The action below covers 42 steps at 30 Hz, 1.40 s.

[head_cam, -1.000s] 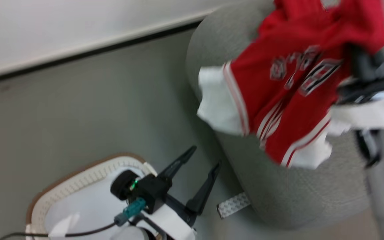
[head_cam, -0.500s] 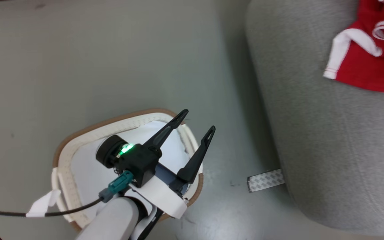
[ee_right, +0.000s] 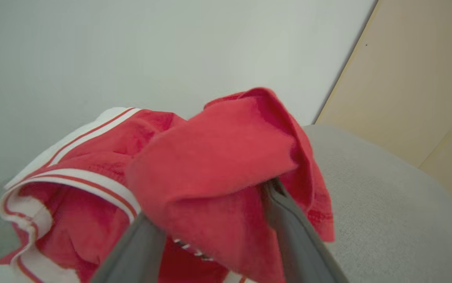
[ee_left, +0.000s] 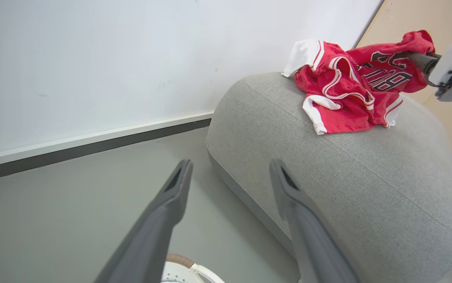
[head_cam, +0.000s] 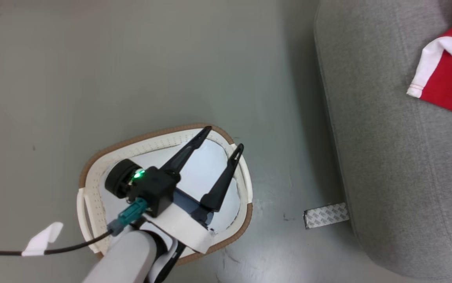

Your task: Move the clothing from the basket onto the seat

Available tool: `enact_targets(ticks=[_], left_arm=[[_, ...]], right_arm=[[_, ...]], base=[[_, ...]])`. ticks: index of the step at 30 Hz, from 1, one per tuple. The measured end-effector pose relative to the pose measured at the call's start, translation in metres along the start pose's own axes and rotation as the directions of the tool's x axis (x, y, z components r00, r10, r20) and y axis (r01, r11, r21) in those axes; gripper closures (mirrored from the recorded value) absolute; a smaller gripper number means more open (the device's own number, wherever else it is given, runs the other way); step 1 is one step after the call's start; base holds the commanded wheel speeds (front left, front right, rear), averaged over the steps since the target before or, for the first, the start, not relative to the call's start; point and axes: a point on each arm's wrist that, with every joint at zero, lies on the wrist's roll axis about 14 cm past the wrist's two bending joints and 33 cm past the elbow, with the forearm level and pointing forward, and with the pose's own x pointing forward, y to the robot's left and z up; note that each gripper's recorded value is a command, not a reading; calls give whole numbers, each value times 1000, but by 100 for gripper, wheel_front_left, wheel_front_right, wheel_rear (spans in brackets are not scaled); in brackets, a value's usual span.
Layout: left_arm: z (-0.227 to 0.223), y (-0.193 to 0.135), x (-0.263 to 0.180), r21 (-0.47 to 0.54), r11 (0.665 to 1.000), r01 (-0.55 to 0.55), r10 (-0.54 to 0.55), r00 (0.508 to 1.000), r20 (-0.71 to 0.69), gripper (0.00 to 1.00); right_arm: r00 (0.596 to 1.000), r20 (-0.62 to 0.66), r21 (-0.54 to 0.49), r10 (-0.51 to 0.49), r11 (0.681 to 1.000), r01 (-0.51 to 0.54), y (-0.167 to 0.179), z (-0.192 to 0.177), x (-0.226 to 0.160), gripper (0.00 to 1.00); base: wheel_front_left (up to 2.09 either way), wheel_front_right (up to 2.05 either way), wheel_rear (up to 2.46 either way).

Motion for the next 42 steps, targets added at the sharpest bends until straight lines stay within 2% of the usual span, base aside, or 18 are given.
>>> enact_targets(ticks=[5,12,16,20,25,31,36,39,40,42], left_arm=[[9,4,-10,3,999,-48,48,999,23,0],[27,13,-40,-11,986,-165,165,984,60,0],[36,18,-66,-33,965,-258,260,963,75,0],[41,28,-101,-35,927,-374,375,923,81,0],[40,44,-154,-21,856,-516,516,854,69,0],[52,51,-203,0,782,-623,619,777,114,0],[57,45,-227,-17,755,-656,651,745,146,0],[59,39,-232,-42,757,-652,649,744,161,0],[58,38,-233,-45,757,-651,649,744,160,100],[51,37,-234,-50,754,-655,654,743,138,100]], right_arm=[[998,31,52,61,997,-63,25,-6,-45,0],[985,93,78,143,986,-150,26,6,-109,0],[972,122,80,201,974,-212,28,14,-142,0],[951,139,102,277,951,-291,40,17,-173,0],[914,154,189,376,897,-401,64,18,-210,0],[857,148,235,494,824,-516,96,11,-246,0],[812,157,248,562,773,-584,116,12,-266,0],[790,165,254,590,749,-612,126,14,-274,0],[787,160,256,596,745,-616,127,12,-276,100],[787,141,267,600,743,-614,130,6,-278,100]], base=[[0,0,0],[0,0,0],[0,0,0],[0,0,0],[0,0,0],[0,0,0],[0,0,0],[0,0,0],[0,0,0],[0,0,0]])
